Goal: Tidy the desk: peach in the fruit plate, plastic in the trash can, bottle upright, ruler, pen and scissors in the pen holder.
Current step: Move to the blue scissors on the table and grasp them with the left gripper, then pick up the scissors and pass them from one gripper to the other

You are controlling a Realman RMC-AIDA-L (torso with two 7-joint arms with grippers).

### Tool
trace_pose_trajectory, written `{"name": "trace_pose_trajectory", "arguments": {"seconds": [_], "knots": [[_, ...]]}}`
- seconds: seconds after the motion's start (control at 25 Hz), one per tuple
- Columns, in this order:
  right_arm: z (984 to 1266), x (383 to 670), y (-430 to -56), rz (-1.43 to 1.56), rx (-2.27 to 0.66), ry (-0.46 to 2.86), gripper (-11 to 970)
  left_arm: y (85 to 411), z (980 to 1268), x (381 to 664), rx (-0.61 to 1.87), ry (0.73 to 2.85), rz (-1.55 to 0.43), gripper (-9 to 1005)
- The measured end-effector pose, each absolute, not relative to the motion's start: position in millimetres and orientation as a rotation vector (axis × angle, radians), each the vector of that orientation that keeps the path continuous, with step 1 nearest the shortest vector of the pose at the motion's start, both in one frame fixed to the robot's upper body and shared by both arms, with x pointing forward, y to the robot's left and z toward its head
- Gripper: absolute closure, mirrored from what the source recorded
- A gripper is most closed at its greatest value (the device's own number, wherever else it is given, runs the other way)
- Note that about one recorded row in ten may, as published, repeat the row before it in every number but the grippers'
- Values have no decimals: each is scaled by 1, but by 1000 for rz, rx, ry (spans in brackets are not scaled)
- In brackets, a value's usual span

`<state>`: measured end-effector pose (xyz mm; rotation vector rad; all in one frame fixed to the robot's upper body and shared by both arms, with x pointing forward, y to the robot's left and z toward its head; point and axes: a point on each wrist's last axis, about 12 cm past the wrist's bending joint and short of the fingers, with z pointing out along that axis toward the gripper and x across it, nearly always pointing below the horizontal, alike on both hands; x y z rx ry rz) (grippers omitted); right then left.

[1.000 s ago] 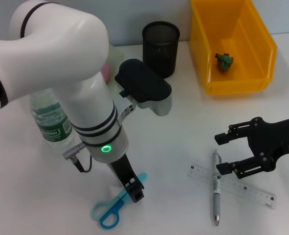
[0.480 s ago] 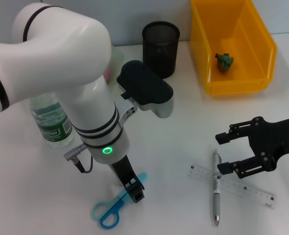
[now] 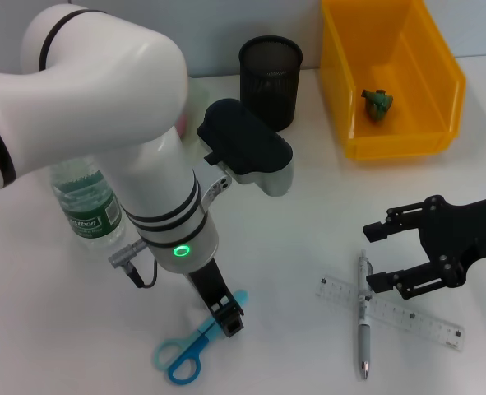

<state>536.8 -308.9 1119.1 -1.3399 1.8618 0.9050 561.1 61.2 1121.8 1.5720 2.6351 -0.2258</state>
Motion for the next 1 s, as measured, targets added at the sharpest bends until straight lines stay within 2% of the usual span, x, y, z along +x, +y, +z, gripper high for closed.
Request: {"name": "trace_pose_trajectory", "arguments": {"seconds": [0.84,1.0], "knots": [[1121,540,-307,892,-1354,1862,281,60,1120,559,1598,2623,-203,576],[1121,540,-308,892,-1353,1860,282,60,1121,559,1608,2617,-194,686]]}}
